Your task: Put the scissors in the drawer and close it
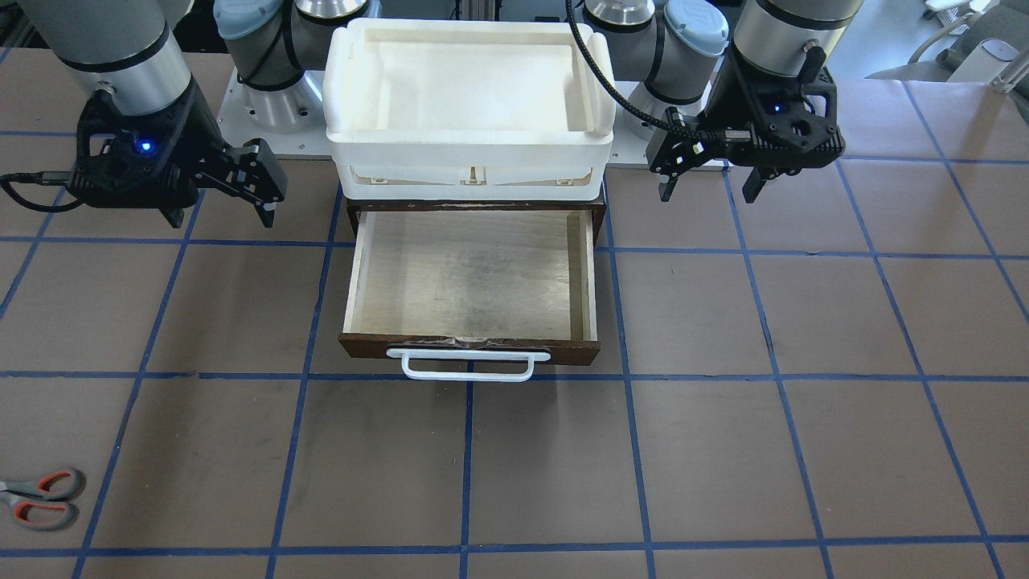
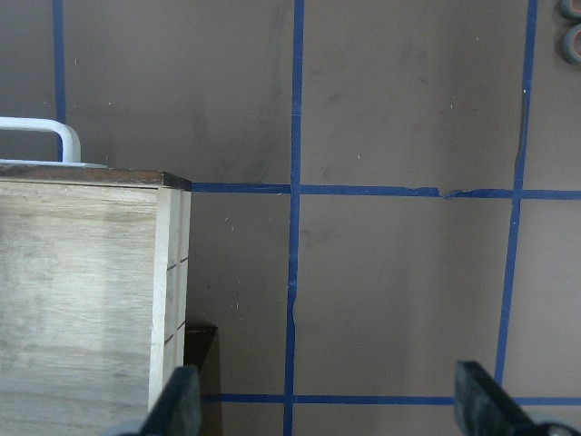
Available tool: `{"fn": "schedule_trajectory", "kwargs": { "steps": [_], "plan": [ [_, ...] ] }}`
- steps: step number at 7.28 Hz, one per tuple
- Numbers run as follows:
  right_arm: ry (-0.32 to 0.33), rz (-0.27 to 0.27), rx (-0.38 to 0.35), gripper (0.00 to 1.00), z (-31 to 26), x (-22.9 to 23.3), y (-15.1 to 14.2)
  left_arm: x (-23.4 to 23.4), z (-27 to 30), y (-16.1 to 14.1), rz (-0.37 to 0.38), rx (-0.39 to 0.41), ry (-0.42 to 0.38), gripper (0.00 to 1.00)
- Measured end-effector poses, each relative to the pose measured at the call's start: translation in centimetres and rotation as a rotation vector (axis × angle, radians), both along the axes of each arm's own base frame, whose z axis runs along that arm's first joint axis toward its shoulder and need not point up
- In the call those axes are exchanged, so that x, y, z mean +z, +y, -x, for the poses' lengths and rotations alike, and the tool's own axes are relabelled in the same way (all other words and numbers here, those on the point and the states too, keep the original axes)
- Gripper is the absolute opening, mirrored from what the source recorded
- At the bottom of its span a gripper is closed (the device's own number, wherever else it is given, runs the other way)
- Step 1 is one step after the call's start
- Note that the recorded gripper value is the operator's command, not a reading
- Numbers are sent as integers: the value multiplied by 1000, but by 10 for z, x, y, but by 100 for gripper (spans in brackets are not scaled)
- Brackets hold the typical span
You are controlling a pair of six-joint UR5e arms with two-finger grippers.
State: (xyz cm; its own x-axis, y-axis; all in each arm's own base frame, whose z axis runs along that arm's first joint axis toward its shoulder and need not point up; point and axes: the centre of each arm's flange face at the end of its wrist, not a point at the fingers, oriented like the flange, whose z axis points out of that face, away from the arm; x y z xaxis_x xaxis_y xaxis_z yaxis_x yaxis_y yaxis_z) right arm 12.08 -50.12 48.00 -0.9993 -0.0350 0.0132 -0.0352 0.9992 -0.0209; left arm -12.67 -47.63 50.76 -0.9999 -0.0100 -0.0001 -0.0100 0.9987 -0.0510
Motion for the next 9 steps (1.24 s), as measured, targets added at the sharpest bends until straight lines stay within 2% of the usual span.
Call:
{"fn": "schedule_trajectory", "kwargs": {
  "steps": [9],
  "plan": [
    [6, 7, -5, 100, 1, 2, 1, 0, -1, 0, 0, 1, 0, 100]
  ]
}}
